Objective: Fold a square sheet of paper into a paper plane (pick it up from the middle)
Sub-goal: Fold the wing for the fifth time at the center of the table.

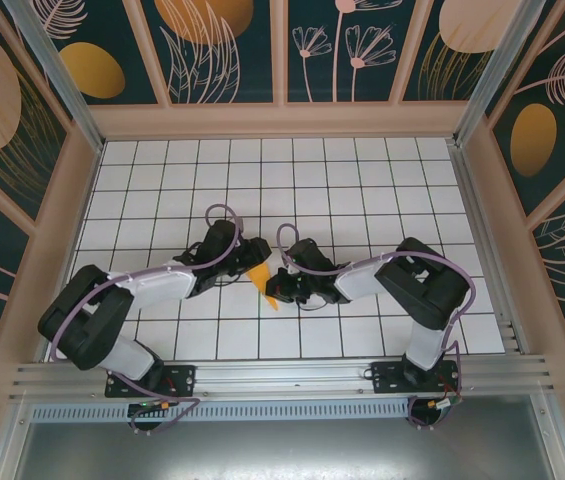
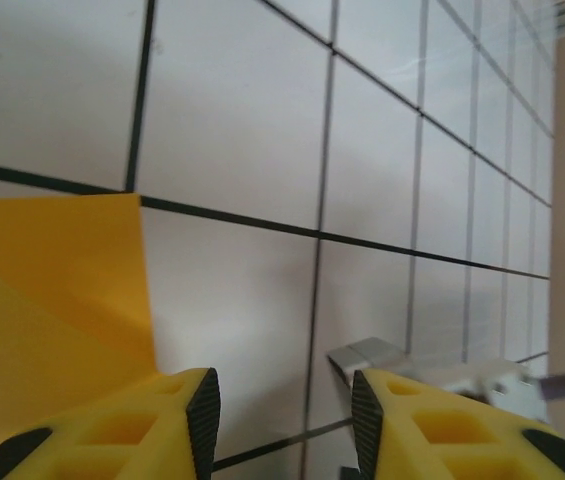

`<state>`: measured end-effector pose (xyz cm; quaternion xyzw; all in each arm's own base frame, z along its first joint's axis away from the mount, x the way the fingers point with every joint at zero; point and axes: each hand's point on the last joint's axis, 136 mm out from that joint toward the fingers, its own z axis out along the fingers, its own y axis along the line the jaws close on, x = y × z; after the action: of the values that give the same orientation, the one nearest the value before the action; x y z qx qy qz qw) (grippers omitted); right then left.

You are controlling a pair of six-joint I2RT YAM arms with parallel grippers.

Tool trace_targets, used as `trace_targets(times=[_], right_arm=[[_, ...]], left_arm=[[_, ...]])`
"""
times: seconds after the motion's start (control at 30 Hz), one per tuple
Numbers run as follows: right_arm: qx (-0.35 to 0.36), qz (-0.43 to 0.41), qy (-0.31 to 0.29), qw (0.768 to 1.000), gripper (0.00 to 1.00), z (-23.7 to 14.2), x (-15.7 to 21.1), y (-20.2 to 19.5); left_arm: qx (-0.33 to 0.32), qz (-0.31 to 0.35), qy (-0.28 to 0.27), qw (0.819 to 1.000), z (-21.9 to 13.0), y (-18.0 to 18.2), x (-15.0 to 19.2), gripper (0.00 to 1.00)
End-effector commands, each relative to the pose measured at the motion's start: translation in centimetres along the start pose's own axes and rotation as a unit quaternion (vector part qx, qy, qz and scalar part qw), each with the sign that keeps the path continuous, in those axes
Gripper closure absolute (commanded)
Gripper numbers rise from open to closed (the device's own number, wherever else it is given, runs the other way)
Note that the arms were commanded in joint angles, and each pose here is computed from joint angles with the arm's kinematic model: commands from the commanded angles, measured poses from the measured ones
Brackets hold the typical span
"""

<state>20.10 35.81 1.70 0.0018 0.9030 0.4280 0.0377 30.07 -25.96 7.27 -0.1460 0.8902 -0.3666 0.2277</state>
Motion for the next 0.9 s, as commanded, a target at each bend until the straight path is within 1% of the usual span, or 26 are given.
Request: trace_targets(times=[0.0,0.23,0.4,0.47,0.6,0.77,0.87], right_arm=[[0.075,0.034,0.026,0.996,1.0,1.0,2.3,-4.4],[0.084,0.033,0.023,0.996,1.0,1.0,2.2,-4.6],[0.103,0.029,0.02,0.994,1.0,0.7,2.2,-5.1],[0.113,0.026,0.015,0.993,1.0,0.3,2.0,-5.2],[0.126,0.022,0.018,0.992,1.0,-0.3,2.3,-5.6],[0.124,0.024,0.024,0.992,1.0,-0.5,3.0,-5.9],[0.125,0.025,0.024,0.992,1.0,-0.4,3.0,-6.0]], left_arm=[[-0.025,-0.005,-0.012,1.0,0.7,0.2,-1.0,0.6],[-0.038,-0.001,0.006,0.999,2.4,0.6,-0.7,0.61],[-0.065,-0.003,0.006,0.998,2.5,2.7,-0.1,0.62],[-0.053,0.001,0.01,0.999,2.6,2.4,0.1,0.61],[0.005,0.006,0.02,1.0,2.6,0.4,0.5,0.59],[0.01,0.005,0.022,1.0,2.4,0.5,0.8,0.58],[-0.026,0.01,0.021,0.999,2.5,1.9,0.8,0.59]])
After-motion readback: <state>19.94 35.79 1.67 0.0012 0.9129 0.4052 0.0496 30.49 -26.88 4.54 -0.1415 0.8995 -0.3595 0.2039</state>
